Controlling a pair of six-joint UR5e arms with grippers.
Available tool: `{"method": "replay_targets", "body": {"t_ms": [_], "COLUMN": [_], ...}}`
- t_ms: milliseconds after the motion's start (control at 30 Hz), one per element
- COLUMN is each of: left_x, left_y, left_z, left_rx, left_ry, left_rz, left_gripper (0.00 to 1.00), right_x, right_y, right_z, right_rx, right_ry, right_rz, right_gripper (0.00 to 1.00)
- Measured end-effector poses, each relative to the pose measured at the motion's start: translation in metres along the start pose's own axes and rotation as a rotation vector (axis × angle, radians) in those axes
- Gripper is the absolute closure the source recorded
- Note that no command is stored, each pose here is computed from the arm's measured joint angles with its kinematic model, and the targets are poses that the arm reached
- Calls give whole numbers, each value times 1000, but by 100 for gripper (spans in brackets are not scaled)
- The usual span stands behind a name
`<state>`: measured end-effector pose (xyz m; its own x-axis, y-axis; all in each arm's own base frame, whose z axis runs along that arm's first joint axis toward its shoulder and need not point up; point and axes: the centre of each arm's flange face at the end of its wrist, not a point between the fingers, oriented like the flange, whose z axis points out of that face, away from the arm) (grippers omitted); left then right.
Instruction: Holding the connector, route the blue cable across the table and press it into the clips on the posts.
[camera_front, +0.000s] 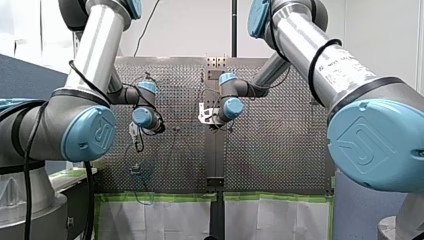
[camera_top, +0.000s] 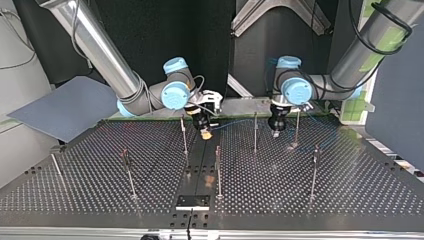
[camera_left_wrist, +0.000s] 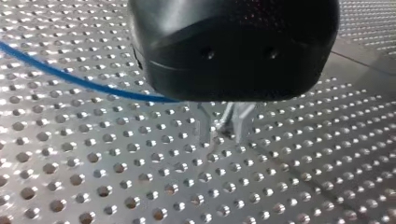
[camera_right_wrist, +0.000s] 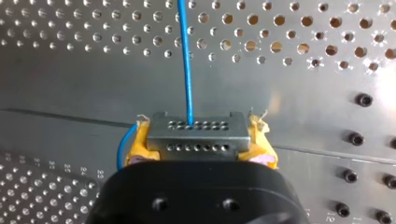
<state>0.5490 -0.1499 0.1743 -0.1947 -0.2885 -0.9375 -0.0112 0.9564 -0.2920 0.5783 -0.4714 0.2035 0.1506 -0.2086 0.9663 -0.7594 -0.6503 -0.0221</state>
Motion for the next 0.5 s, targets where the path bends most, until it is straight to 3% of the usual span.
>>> {"method": "replay_targets", "body": {"t_ms": [33, 67, 333, 500], "left_x": [2, 3, 3, -1], "left_y": [-1, -2, -11, -24], "left_z": [-2, -3, -18, -35], "left_rx": [-2, -4, -44, -42], "left_ry": [12, 21, 76, 105], "left_rz": [10, 19, 82, 102], "left_gripper": [12, 0, 0, 0], "right_x": [0, 0, -1, -1], "right_y": [-1, -1, -6, -8], "right_z": [0, 0, -2, -2], "right_rx": [1, 2, 8, 11], "right_ry": [0, 0, -5, -7], "right_rz": [0, 0, 0, 0], "right_gripper": [100, 100, 100, 100]}}
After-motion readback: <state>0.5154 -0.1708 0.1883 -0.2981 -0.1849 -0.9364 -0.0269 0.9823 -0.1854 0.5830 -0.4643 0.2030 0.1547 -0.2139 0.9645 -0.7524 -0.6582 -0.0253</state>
